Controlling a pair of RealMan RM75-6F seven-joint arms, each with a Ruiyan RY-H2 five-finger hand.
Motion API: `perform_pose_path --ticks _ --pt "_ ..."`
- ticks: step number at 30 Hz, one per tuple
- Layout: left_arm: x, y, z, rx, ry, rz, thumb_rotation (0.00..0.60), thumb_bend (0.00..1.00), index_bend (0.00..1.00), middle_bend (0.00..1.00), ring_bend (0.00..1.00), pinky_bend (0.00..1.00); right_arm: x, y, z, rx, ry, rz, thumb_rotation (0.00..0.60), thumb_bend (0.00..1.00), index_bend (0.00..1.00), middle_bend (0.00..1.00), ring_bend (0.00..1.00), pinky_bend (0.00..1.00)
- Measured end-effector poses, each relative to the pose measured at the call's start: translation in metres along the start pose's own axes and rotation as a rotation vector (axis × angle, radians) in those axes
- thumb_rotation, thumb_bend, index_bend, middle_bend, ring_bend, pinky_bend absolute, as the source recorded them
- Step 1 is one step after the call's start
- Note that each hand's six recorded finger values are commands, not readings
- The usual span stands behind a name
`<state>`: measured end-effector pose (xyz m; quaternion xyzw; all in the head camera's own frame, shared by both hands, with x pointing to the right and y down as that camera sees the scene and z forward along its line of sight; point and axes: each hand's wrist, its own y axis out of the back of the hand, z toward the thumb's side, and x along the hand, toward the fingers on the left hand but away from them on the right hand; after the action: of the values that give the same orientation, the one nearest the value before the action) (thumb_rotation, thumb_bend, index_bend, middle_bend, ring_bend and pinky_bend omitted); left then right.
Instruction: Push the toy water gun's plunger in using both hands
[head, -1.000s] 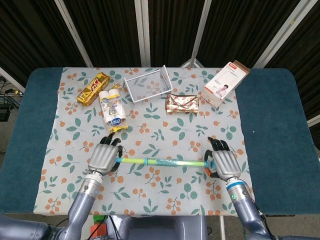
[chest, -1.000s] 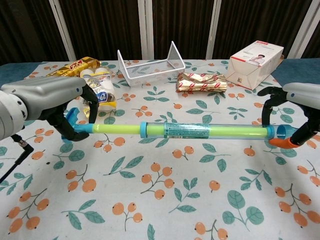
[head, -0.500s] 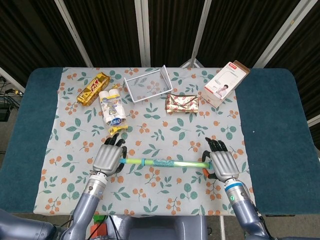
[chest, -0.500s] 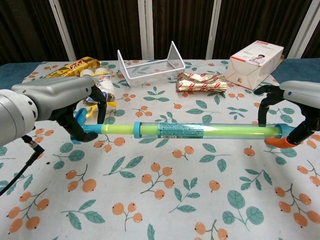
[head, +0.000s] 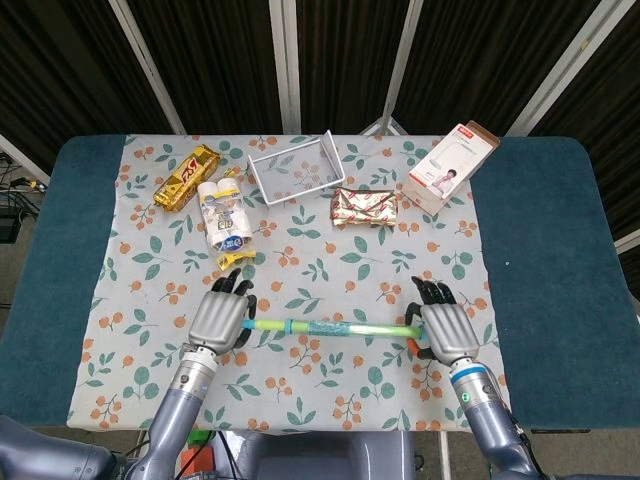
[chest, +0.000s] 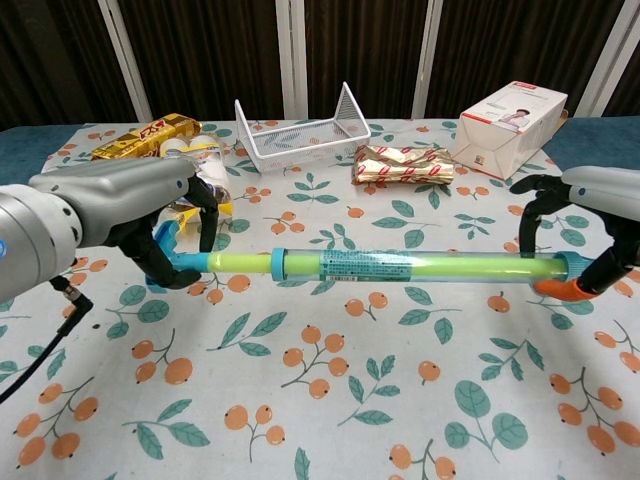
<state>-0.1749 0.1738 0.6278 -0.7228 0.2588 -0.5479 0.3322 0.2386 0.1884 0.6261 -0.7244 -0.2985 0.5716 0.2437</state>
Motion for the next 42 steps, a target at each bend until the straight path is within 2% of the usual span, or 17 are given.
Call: perform_pose_path --ticks 2,4,8,18,22,24,29,32,37,42 --pt "-0.001 -0.001 0.000 0.003 -0.003 -0.003 0.600 0.36 0.40 0.12 0.04 0.15 0.000 -0.001 -0.001 0.006 -0.001 0.003 0.600 0.38 0.09 0.00 0.00 0.00" --pt "-0.002 -0.001 -0.001 0.007 -0.005 -0.006 0.600 0.32 0.35 0.11 0.04 0.15 0.001 -0.001 -0.002 0.002 -0.001 0.005 0.600 0.38 0.01 0.00 0.00 0.00" --pt "-0.004 0.000 -0.006 0.002 -0.001 -0.011 0.600 0.29 0.31 0.10 0.04 0.14 0.001 -0.001 -0.007 -0.012 -0.013 0.005 0.600 0.38 0.00 0.00 0.00 0.00" --pt "-0.015 0.008 -0.023 -0.008 -0.001 -0.003 0.600 0.28 0.31 0.10 0.04 0.14 0.005 0.001 -0.024 -0.003 -0.044 -0.002 0.600 0.38 0.00 0.00 0.00 0.00" --pt "-0.025 0.017 -0.044 -0.014 0.014 0.017 0.600 0.28 0.30 0.10 0.04 0.14 0.011 0.008 -0.039 -0.001 -0.065 -0.020 0.600 0.38 0.00 0.00 0.00 0.00" --pt "-0.032 0.023 -0.060 -0.032 0.038 0.034 0.600 0.27 0.27 0.10 0.04 0.12 0.018 0.014 -0.056 -0.003 -0.096 -0.037 0.600 0.38 0.00 0.00 0.00 0.00" --pt "-0.065 0.038 -0.109 -0.095 0.064 0.091 0.600 0.16 0.09 0.03 0.00 0.06 0.041 0.027 -0.089 -0.053 -0.121 -0.079 0.600 0.36 0.00 0.00 0.00 0.00" --pt "-0.094 0.043 -0.138 -0.091 0.067 0.111 0.600 0.13 0.01 0.00 0.00 0.01 0.063 0.032 -0.108 -0.083 -0.129 -0.099 0.600 0.35 0.00 0.00 0.00 0.00" --pt "-0.149 0.041 -0.179 -0.072 0.098 0.125 0.600 0.13 0.00 0.00 0.00 0.00 0.105 0.038 -0.129 -0.085 -0.129 -0.129 0.600 0.35 0.00 0.00 0.00 0.00" --pt "-0.198 0.035 -0.220 -0.093 0.183 0.166 0.600 0.13 0.00 0.00 0.00 0.00 0.146 0.047 -0.148 -0.028 -0.139 -0.232 0.600 0.35 0.00 0.00 0.00 0.00"
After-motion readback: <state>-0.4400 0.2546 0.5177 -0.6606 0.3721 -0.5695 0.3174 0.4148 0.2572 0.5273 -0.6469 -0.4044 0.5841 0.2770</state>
